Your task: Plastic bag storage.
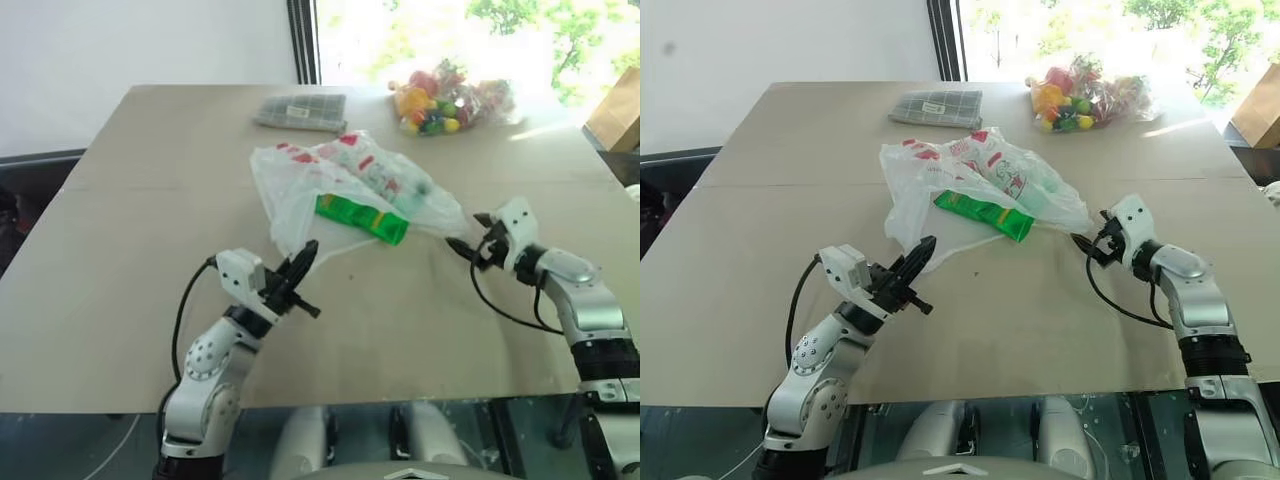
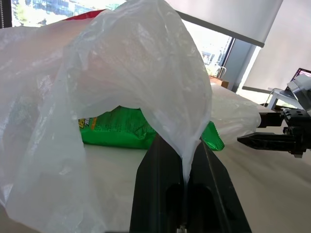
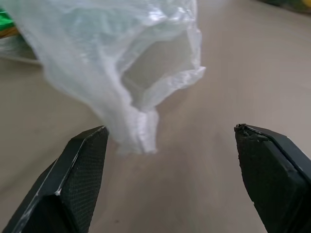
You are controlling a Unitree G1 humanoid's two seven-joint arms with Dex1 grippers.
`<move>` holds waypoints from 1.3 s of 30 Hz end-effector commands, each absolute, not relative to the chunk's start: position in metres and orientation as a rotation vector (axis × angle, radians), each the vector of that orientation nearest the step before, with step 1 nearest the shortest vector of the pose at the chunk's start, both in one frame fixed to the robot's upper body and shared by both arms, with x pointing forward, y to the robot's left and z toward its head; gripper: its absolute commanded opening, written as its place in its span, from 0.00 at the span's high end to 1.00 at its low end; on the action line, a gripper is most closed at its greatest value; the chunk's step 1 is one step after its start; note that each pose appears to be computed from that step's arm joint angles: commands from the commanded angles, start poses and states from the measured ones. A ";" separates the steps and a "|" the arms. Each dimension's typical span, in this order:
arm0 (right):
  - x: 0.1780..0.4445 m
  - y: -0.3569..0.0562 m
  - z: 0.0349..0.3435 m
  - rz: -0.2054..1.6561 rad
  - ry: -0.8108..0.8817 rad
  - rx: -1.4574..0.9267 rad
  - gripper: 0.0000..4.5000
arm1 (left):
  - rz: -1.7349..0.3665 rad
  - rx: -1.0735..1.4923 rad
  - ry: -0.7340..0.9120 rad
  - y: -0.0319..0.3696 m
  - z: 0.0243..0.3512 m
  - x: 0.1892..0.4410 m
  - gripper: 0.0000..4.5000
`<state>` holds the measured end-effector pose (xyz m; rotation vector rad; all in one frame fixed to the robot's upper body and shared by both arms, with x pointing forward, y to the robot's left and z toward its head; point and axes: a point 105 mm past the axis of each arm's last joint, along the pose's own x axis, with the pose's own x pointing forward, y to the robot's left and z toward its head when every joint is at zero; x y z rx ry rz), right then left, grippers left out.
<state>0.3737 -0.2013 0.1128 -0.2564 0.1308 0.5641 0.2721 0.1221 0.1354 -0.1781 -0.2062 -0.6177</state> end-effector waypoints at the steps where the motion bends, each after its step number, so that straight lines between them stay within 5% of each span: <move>1: 0.382 -0.206 0.140 0.527 0.023 -0.232 0.28 | -0.632 -0.167 -0.239 0.124 0.143 0.274 1.00; 7: 0.370 -0.186 0.141 0.633 -0.002 -0.203 0.89 | -0.627 -0.155 -0.244 0.128 0.145 0.280 1.00; 9: 0.368 -0.183 0.145 0.647 -0.013 -0.188 0.99 | -0.625 -0.147 -0.250 0.129 0.147 0.284 1.00; 12: 0.370 -0.174 0.167 0.682 -0.062 -0.121 0.99 | -0.612 -0.145 -0.274 0.132 0.156 0.294 1.00; 15: 0.380 -0.158 0.221 0.713 -0.196 0.014 0.99 | -0.602 -0.128 -0.350 0.136 0.184 0.315 1.00; 22: 0.414 -0.159 0.384 0.620 -0.610 0.245 0.99 | -0.499 -0.054 -0.648 0.175 0.329 0.381 1.00; 25: 0.421 -0.161 0.414 0.554 -0.677 0.187 0.99 | -0.434 -0.014 -0.716 0.194 0.376 0.396 1.00; 31: 0.429 -0.158 0.410 0.548 -0.657 0.106 0.99 | -0.427 0.049 -0.728 0.199 0.394 0.409 1.00; 36: 0.437 -0.160 0.370 0.543 -0.566 0.035 0.99 | -0.414 0.082 -0.635 0.204 0.342 0.409 1.00; 39: 0.433 -0.162 0.337 0.593 -0.477 -0.002 0.80 | -0.431 0.120 -0.542 0.203 0.297 0.392 0.88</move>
